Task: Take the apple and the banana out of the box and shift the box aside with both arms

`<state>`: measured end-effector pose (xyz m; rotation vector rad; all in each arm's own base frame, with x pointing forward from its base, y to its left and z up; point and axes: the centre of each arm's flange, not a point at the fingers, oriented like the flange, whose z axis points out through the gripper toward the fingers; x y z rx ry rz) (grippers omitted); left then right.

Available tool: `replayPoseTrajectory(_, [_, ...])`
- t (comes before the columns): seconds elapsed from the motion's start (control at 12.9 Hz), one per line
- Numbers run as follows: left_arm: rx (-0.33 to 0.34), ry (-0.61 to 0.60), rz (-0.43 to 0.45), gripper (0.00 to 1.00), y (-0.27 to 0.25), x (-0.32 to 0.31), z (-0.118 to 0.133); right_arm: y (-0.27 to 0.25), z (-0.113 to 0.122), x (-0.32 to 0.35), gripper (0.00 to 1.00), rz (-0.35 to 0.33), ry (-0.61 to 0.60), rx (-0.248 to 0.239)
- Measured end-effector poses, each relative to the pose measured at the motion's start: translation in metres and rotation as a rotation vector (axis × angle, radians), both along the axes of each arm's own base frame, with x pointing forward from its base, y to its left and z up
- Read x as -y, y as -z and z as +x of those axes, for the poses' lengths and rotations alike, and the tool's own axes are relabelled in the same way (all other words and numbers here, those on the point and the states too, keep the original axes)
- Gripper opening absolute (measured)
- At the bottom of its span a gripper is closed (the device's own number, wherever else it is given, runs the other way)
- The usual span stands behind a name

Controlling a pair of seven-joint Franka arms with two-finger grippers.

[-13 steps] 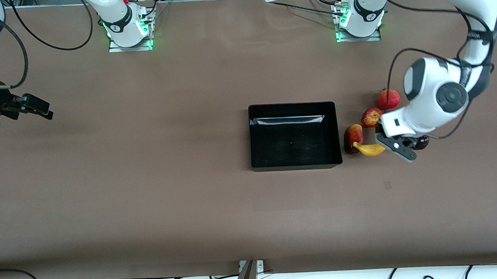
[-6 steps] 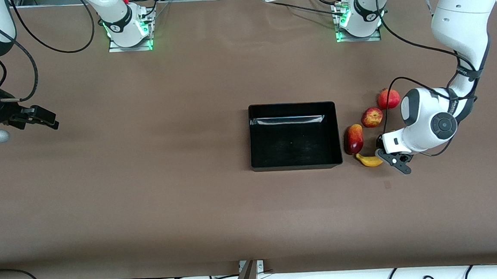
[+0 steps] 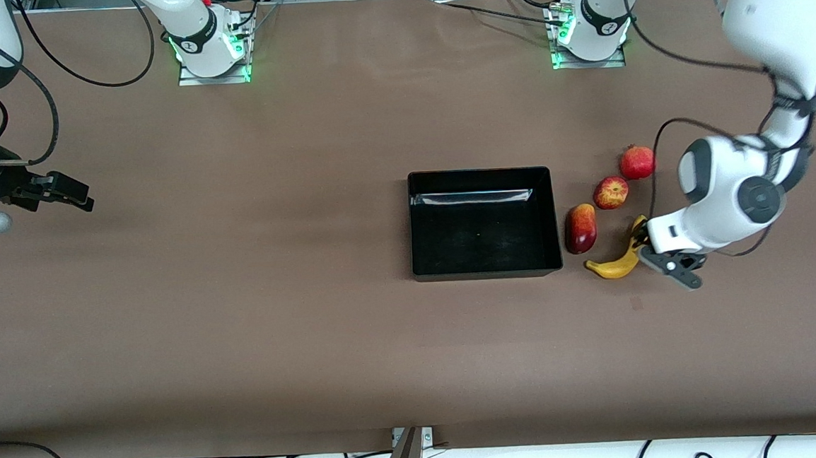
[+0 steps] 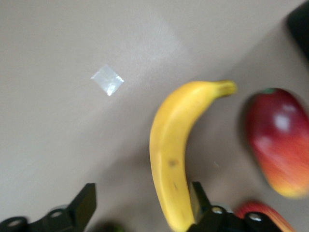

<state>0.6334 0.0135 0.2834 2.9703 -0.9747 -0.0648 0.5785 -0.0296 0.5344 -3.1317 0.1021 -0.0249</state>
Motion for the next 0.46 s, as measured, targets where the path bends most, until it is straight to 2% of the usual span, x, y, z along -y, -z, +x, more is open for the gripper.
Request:
replayPoseTrajectory(0.08, [0.005,-0.035,0.005,1.0,-0.049,0.004,-0.006,-0.002,-0.001,0.002,1.0,-0.001,0.004,0.001])
replayPoseTrajectory(0.23, [0.005,-0.114,0.027,1.0,-0.145,0.018,-0.034,-0.007,-0.007,0.006,1.0,0.001,0.01,-0.017])
replayPoseTrajectory(0.46, [0.0,-0.246,0.062,1.0,-0.258,0.032,-0.093,-0.019,-0.019,0.006,1.0,0.005,0.01,-0.048])
